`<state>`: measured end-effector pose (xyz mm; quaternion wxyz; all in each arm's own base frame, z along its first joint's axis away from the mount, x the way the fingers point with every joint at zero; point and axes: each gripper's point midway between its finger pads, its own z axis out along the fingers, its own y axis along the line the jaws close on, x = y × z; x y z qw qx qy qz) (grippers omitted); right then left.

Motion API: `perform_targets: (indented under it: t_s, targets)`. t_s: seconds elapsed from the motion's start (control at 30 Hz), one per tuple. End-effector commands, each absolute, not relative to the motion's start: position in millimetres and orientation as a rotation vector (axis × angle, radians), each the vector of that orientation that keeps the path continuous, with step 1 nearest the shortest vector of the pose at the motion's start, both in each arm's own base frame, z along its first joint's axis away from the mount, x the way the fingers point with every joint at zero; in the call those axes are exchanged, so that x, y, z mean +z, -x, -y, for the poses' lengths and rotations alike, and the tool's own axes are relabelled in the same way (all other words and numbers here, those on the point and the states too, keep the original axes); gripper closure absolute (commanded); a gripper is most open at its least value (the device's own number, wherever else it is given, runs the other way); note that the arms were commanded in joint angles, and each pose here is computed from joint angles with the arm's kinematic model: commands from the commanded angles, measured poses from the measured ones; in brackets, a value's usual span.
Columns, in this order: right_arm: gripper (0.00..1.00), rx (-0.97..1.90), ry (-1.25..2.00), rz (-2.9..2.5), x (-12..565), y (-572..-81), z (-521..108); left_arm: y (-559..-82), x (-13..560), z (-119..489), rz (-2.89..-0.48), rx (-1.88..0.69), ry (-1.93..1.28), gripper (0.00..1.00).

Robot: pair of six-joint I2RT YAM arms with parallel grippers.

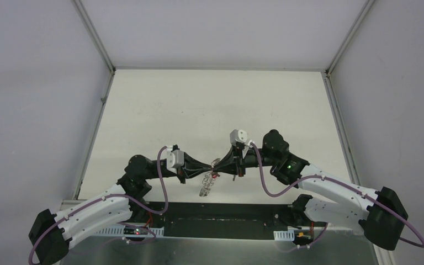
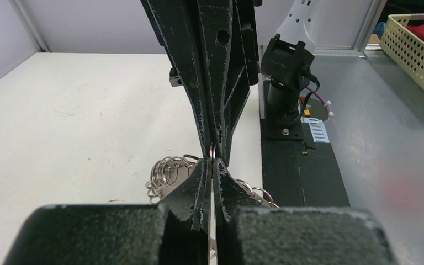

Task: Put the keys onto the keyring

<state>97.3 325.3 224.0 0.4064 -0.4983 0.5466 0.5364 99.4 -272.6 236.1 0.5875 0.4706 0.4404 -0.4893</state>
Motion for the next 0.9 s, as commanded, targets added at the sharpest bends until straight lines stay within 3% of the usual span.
perform_targets:
  t_s: [0.0,0.03,0.1,0.23,0.27,0.87]
  targets:
    - [1.00,1.350,1.240,-1.270,251.0,-101.2,-331.0,-89.1,268.9,272.6,-0.914,-1.155,-1.110,1.00]
    - [1.00,1.344,1.241,-1.276,250.8,-101.7,-330.5,-89.2,267.5,272.2,-0.925,-1.152,-1.116,0.99]
    - [1.00,1.320,1.250,-1.304,248.0,-103.6,-328.9,-89.7,264.1,270.9,-0.957,-1.144,-1.126,0.78]
    - [1.00,1.242,1.317,-1.411,234.6,-106.9,-321.5,-94.0,256.8,264.1,-1.039,-1.081,-1.152,0.54]
    - [1.00,1.221,1.345,-1.443,230.2,-106.4,-318.4,-94.9,254.9,261.8,-1.056,-1.061,-1.161,0.52]
    - [1.00,1.062,1.648,-1.739,203.3,-95.6,-295.6,-109.0,224.7,276.8,-1.224,-1.016,-1.337,0.55]
